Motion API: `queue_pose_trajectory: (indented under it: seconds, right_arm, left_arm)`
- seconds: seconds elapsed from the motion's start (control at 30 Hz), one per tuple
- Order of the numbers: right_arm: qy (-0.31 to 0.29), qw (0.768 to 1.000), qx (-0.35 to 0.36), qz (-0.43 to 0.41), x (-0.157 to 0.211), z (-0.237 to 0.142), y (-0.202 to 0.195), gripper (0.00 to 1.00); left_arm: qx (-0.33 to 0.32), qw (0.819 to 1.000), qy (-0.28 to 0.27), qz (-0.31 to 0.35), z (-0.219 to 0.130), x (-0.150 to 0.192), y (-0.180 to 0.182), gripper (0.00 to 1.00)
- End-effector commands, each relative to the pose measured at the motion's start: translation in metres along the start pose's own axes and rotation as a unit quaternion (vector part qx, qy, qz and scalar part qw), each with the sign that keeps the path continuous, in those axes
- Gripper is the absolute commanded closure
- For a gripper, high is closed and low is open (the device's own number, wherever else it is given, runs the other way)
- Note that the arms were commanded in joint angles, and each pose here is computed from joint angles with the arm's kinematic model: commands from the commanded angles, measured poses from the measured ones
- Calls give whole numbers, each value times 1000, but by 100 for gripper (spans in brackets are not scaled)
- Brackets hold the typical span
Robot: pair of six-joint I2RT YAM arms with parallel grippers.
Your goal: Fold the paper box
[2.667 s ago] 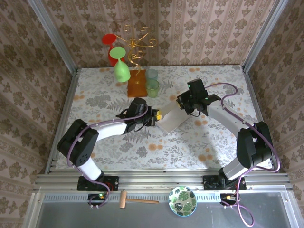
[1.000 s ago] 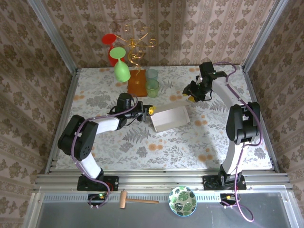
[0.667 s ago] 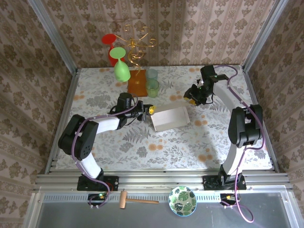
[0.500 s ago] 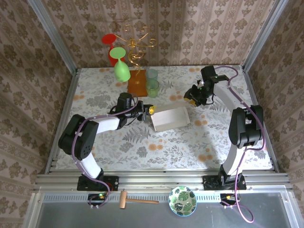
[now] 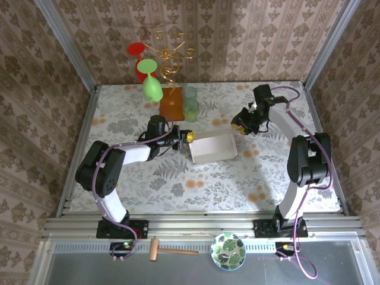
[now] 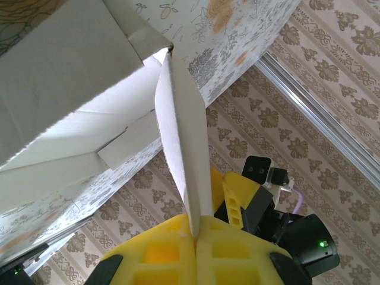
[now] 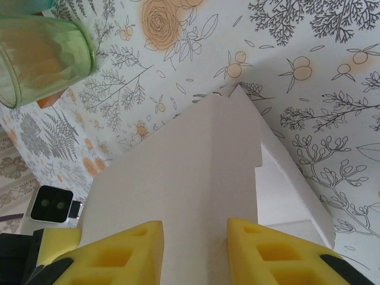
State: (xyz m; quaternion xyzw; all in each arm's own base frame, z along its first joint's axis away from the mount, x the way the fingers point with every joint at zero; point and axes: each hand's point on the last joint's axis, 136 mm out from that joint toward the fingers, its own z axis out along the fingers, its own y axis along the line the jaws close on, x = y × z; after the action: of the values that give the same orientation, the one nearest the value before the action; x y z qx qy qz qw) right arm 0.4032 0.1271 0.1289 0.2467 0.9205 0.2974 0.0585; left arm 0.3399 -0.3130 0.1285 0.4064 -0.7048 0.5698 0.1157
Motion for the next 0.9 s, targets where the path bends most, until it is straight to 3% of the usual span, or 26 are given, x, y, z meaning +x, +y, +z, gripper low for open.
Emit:
queue_pose_trajectory:
  seconds: [0.0,0.67,0.87]
  right_arm:
    - [49,997,-52,19,27,-9,23,68]
    - [66,994,-72,50,31,-31,47,83]
    - [68,994,-66,47,37,-37,46,84]
  left_arm:
    - [22,1000,8,20,8,7,-17,100]
    - [34,999,26,32,5,20,-32,100]
    - [35,998,28,35,5,21,-33,100]
